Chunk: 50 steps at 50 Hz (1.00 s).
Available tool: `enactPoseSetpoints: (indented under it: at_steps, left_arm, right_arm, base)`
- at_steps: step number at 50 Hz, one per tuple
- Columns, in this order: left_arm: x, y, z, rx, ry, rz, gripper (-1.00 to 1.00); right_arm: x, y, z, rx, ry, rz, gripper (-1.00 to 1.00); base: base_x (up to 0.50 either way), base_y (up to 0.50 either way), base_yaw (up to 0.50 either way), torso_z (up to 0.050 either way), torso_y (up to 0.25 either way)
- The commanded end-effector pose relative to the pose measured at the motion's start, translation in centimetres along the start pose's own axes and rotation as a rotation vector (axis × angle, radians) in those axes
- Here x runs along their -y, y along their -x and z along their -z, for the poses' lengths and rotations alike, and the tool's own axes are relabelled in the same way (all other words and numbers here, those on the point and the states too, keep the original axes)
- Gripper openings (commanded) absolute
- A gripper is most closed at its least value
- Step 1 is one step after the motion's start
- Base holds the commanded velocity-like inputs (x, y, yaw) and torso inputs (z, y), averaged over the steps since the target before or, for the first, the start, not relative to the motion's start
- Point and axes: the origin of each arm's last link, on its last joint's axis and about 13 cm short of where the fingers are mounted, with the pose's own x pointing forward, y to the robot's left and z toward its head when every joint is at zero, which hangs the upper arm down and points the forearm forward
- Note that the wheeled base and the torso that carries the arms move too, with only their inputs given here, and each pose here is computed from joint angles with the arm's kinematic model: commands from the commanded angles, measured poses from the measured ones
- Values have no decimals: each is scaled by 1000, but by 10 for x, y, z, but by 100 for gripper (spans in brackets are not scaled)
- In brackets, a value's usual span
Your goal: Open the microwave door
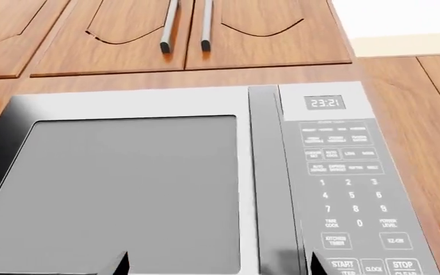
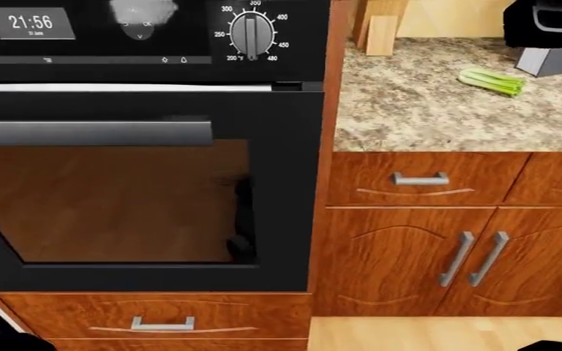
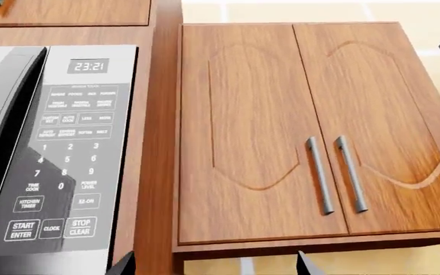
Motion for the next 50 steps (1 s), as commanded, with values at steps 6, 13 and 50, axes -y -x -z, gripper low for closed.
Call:
enactPoseSetpoints:
  at_steps: [6, 13, 50]
  left_arm:
    - [0, -3, -5, -4, -3, -3, 100]
    - [-1, -6, -6, -20, -3, -2, 100]
    - [2, -164, -11, -225, -97, 89, 100]
  right_arm:
    - [0, 2, -1, 1, 6, -3, 100]
    - [-1, 3, -2, -1, 0, -8, 100]
    - [-1, 5, -10, 16, -7, -4, 100]
  base:
    - [0, -205, 0, 0, 0]
    - [0, -282, 0, 0, 0]
    - [0, 0, 0, 0, 0]
